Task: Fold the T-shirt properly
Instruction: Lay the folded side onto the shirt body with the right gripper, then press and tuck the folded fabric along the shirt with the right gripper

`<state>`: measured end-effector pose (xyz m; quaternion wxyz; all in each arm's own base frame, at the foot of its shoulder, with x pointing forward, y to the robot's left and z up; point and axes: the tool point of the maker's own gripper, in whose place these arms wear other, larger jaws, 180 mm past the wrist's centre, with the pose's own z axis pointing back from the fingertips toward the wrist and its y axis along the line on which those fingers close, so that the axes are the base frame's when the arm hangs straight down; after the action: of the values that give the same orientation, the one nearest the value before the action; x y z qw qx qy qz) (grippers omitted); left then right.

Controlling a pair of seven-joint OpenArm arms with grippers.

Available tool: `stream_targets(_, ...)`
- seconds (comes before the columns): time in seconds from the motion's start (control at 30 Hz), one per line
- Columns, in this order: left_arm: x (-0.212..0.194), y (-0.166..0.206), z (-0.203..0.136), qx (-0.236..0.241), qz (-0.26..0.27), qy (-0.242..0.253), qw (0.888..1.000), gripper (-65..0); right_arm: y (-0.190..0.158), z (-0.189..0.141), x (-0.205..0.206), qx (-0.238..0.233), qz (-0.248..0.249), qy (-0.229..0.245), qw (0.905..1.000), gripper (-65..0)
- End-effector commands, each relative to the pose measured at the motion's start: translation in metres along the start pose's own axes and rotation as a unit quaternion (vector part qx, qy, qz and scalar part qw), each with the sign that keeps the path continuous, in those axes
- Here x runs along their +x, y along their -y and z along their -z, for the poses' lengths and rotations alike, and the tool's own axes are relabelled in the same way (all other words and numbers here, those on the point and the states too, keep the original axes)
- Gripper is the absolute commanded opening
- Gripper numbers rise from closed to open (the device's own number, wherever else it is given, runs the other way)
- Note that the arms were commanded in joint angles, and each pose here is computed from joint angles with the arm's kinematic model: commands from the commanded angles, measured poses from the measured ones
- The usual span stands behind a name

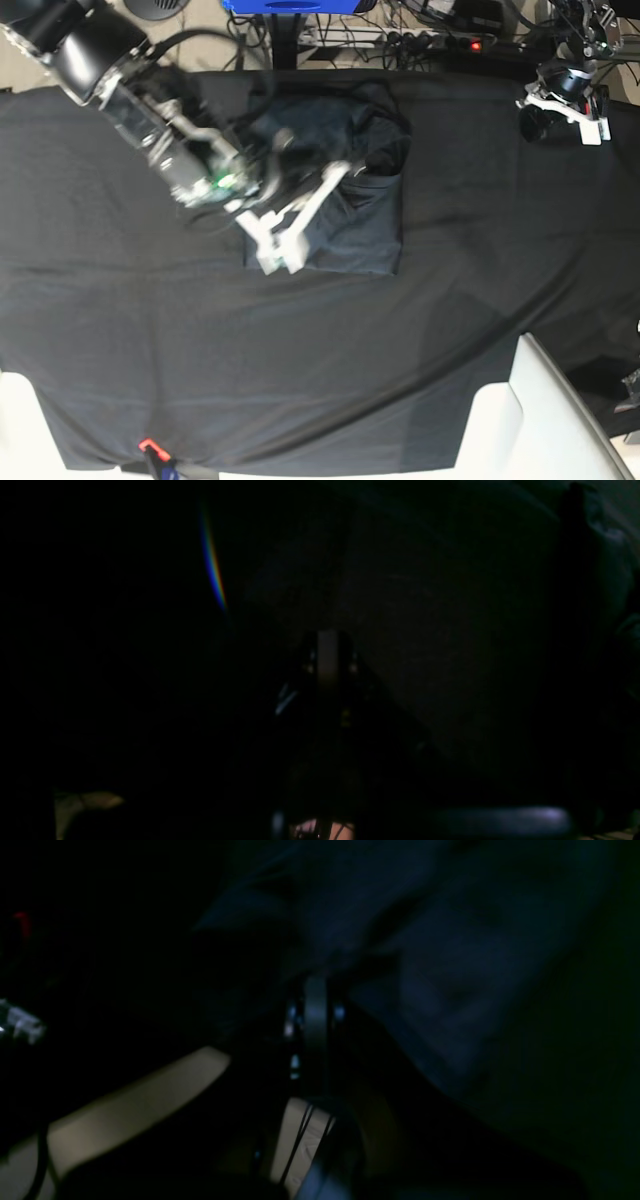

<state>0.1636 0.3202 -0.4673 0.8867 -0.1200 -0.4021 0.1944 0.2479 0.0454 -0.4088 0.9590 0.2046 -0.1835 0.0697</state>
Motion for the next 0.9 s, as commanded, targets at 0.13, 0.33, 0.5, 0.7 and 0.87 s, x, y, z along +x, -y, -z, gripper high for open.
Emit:
stream_targets(0.13, 0.014, 0.0, -0.003, -0.005, 0.008, 0.019, 1.0, -65.0, 0.017, 0.015, 0.007, -0.016, 0.001, 0.017, 0.9997, -64.8)
stream_targets(0.33, 0.013, -0.001, -0.004, -0.004, 0.009, 0.018, 1.0, -65.0, 0.04, 0.032, 0.003, -0.05, 0.011, 0.017, 0.9986, -64.8)
stream_targets(0.5, 0.013, -0.001, -0.004, -0.004, 0.009, 0.018, 1.0, -65.0, 0.031, 0.041, 0.009, -0.033, -0.004, 0.016, 0.9993, -65.0)
stream_targets(0.7, 0.013, 0.001, -0.003, -0.006, 0.008, 0.018, 1.0, -65.0, -0.009, 0.053, 0.02, -0.001, 0.001, 0.013, 0.9999, -65.0)
stream_targets(0.87, 0.013, 0.0, -0.004, -0.005, 0.008, 0.017, 1.0, -65.0, -0.042, 0.051, 0.046, 0.026, -0.004, 0.032, 0.9991, -65.0)
